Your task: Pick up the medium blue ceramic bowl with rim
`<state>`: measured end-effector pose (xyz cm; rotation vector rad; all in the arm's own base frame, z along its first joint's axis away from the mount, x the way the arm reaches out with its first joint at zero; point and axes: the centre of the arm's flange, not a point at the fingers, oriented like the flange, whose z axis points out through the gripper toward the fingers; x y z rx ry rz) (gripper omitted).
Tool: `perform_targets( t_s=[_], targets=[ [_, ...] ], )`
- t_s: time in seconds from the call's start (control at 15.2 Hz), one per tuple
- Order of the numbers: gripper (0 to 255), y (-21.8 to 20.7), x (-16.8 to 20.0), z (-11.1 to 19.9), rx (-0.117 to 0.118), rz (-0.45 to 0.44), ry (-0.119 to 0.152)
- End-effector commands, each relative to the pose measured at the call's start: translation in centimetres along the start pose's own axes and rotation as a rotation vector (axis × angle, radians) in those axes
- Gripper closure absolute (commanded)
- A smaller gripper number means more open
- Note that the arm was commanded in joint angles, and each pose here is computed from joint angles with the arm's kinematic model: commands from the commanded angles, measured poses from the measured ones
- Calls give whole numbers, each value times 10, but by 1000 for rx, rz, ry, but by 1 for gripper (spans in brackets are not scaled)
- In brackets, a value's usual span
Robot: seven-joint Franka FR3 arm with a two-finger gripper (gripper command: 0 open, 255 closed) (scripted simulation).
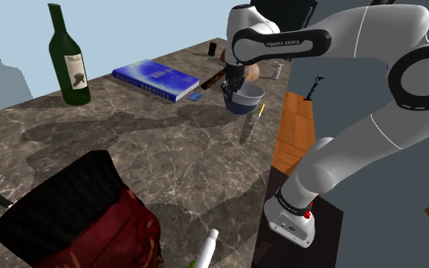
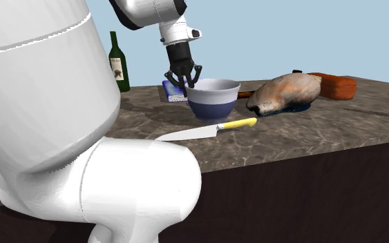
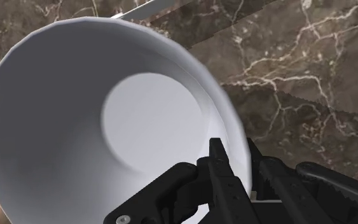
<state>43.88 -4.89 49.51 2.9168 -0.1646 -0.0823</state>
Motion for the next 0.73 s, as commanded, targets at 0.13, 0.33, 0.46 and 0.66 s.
perform_targets(
  t_s=[0.13, 0.33, 0.46, 0.66],
  targets=[
    [255, 4, 0, -21, 0, 0, 1],
    [255, 8, -1, -37, 0, 0, 1],
    [255, 10, -1, -47, 0, 0, 1],
    [255, 11, -2, -53, 0, 0, 1]
  ],
)
